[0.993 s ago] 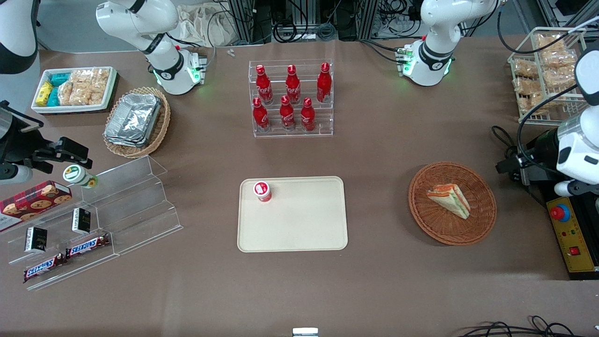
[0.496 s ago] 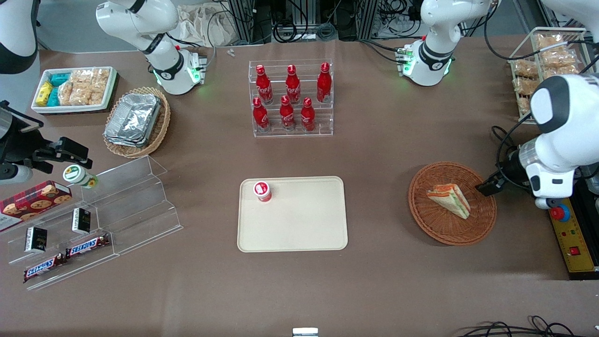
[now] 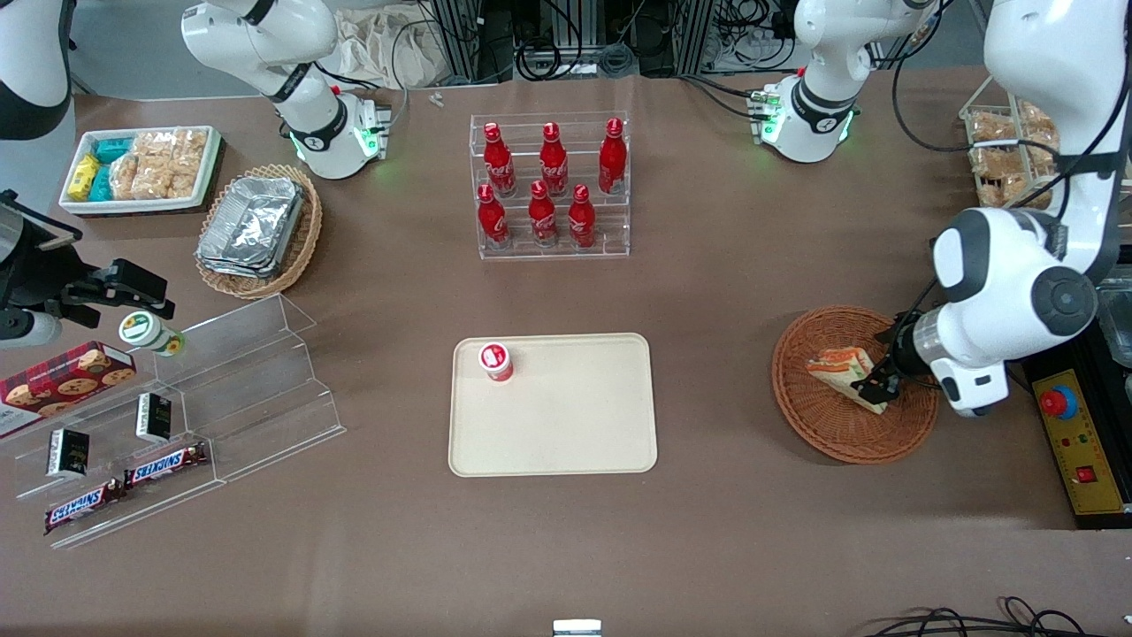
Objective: Place sandwich from basket to tray
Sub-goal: 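Lower the open left gripper over the wrapped sandwich in the basket, then close the left gripper on the sandwich and lift it up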
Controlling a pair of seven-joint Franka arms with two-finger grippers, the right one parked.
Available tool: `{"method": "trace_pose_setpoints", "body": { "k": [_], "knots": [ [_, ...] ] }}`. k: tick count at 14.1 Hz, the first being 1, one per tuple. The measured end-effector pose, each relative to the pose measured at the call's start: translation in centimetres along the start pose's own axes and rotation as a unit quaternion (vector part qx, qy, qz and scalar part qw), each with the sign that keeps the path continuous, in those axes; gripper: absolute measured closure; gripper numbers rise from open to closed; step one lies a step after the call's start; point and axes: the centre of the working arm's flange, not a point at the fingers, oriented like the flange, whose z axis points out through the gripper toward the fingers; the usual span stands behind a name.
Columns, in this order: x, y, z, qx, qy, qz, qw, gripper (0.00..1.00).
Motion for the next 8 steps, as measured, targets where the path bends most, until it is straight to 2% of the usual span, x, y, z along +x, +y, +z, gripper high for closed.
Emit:
{"method": "trace_pose_setpoints", "body": {
  "k": [8],
  "knots": [
    [0.6, 0.0, 2.0, 0.007, -0.008, -0.011, 0.9999, 0.00]
  ]
}}
